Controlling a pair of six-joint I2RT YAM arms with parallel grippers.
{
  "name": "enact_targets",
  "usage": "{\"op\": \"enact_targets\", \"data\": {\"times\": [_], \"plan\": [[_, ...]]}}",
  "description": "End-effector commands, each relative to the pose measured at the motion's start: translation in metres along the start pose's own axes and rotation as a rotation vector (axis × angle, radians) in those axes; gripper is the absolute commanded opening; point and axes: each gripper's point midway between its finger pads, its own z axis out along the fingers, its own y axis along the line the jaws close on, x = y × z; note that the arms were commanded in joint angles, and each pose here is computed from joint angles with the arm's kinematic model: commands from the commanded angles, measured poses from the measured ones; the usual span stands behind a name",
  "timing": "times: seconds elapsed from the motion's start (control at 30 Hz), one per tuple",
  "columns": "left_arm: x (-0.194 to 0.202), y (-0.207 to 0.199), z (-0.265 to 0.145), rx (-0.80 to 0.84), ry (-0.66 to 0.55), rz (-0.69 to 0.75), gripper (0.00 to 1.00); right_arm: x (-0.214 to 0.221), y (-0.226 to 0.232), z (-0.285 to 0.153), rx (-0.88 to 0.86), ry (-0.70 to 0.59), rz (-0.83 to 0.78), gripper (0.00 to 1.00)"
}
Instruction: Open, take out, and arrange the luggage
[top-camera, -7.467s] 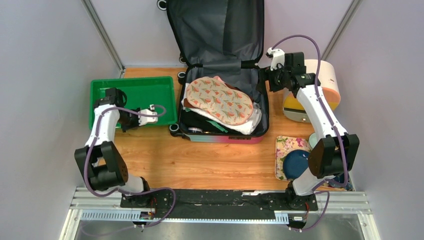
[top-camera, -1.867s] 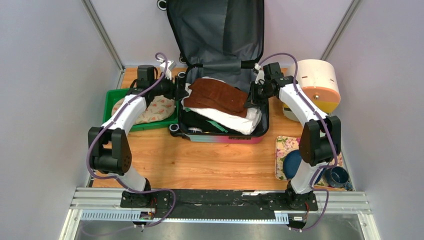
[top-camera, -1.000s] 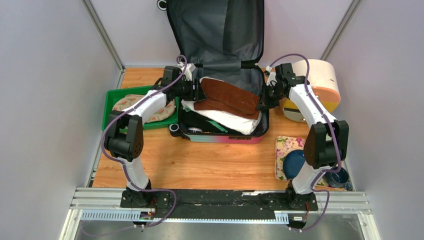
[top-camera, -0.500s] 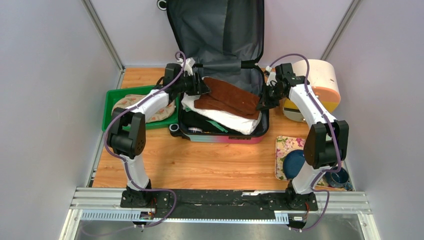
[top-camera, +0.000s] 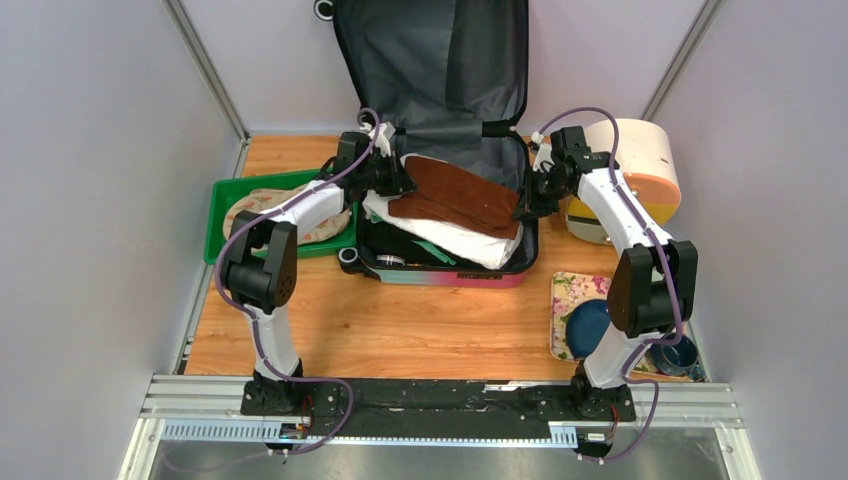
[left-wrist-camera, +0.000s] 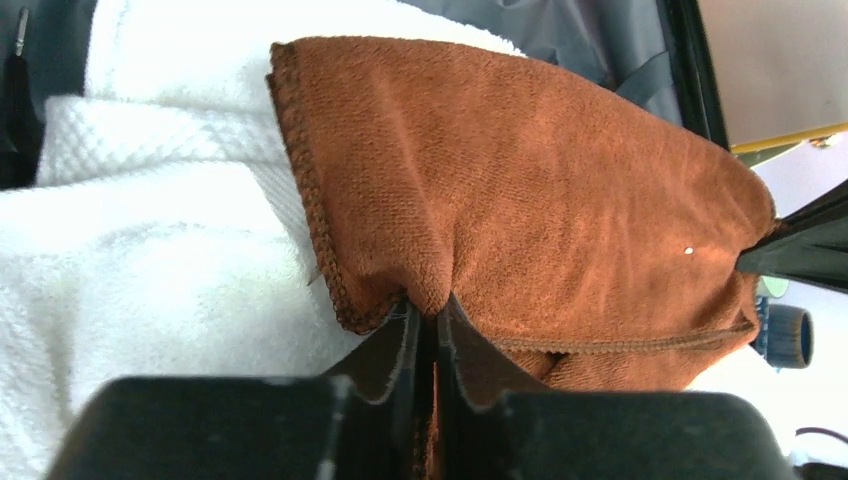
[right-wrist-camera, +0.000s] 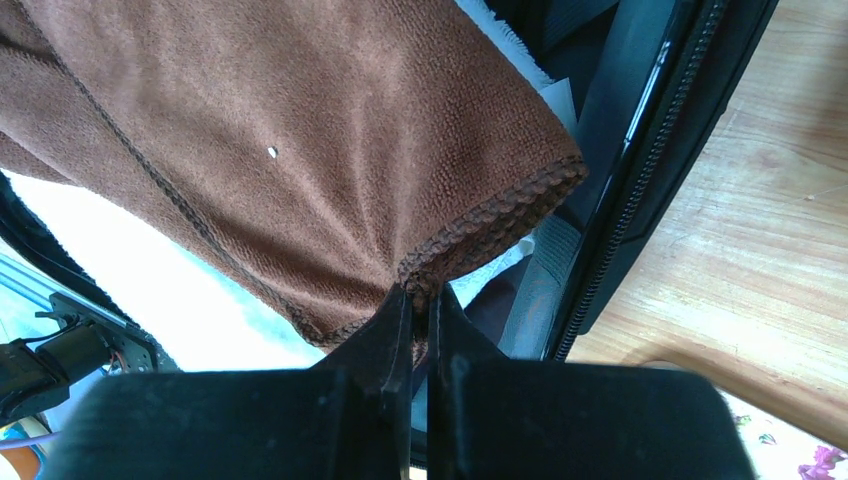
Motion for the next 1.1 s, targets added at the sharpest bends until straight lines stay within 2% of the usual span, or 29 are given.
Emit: {"op": "enact_targets", "data": {"times": [0.0,0.27,0.37,0.5,0.77,1.0,1.03,1.07], "plan": [[-0.017,-0.020,-0.004,0.056,-0.032,0.052,0.00,-0.017,0.013,-0.021,-0.029,-0.080,-0.041,0.00],[-0.058,-0.054,-0.047,0.066,-0.130,0.276,0.00,-0.047,0.039,-0.037,-0.102,-0.165,-0.084,0.00],[-0.066,-0.053,-0.062,0.024,-0.139,0.337,0.00,-0.062,0.056,-0.045,-0.145,-0.212,-0.107,0.00],[-0.071,-0.045,-0.077,-0.020,-0.140,0.343,0.00,-0.072,0.079,-0.051,-0.202,-0.238,-0.132,0.00],[-0.087,-0.008,-0.126,-0.142,-0.181,0.353,0.00,-0.086,0.135,-0.054,-0.293,-0.298,-0.242,0.00],[-0.078,0.065,-0.189,-0.324,-0.191,0.278,0.00,-0.098,0.207,-0.008,-0.348,-0.310,-0.342,0.00],[-0.082,0.087,-0.212,-0.382,-0.220,0.252,0.00,-0.098,0.216,0.001,-0.348,-0.310,-0.345,0.00],[-0.080,0.097,-0.220,-0.405,-0.222,0.241,0.00,-0.095,0.240,0.009,-0.377,-0.316,-0.374,0.00]]}}
